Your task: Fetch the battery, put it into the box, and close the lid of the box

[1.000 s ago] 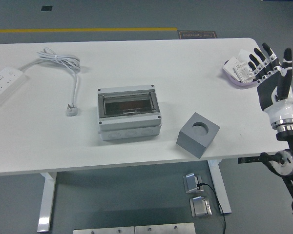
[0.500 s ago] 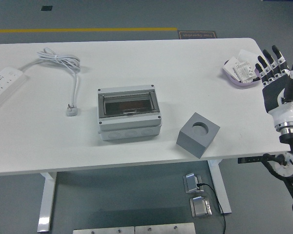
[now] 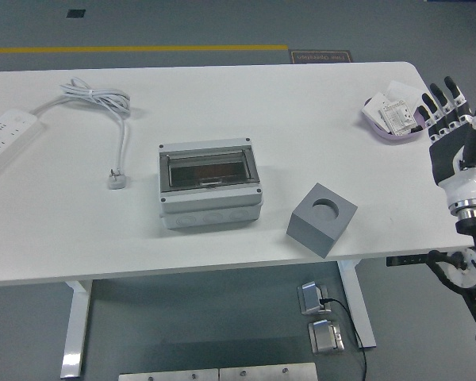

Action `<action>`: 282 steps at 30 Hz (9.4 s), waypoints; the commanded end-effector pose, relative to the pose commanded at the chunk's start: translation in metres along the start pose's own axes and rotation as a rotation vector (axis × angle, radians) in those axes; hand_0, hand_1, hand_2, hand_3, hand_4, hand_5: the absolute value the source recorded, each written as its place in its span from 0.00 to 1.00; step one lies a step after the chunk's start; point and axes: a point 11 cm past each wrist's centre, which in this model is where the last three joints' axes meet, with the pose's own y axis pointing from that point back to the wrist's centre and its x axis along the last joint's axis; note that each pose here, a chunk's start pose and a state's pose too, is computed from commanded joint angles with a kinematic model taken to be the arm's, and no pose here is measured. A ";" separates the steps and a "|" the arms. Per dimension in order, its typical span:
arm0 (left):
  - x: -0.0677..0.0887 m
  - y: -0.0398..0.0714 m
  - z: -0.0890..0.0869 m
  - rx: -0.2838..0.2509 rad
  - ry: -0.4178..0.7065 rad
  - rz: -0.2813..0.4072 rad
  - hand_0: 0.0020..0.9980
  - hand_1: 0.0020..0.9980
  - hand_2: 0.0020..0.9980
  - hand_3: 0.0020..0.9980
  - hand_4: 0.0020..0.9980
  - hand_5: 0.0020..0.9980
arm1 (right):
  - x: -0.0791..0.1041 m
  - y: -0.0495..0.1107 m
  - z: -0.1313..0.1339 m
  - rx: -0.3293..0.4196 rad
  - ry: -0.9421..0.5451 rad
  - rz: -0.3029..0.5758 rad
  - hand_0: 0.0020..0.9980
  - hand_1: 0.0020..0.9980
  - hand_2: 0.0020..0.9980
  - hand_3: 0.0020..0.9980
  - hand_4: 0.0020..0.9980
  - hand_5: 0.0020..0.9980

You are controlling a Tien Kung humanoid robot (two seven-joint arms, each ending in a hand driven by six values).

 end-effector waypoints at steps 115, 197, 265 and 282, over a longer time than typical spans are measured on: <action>0.003 0.001 0.005 0.004 -0.006 -0.001 0.73 0.76 0.75 0.77 0.62 0.42 | 0.009 0.000 -0.011 -0.012 0.144 0.008 1.00 0.88 0.88 0.88 1.00 1.00; 0.005 0.001 0.008 -0.002 -0.010 0.004 0.73 0.75 0.76 0.77 0.62 0.43 | -0.019 0.022 0.004 0.059 0.321 0.010 0.88 0.79 0.81 0.85 1.00 0.98; -0.001 0.000 0.004 0.000 -0.018 -0.010 0.74 0.76 0.75 0.77 0.62 0.42 | -0.043 0.036 0.064 -0.147 0.391 -0.153 0.81 0.79 0.77 0.85 0.89 0.48; -0.005 0.000 0.004 -0.003 -0.024 -0.016 0.73 0.76 0.75 0.77 0.62 0.42 | -0.069 0.043 0.100 -0.220 0.364 -0.235 0.74 0.75 0.73 0.83 0.88 0.46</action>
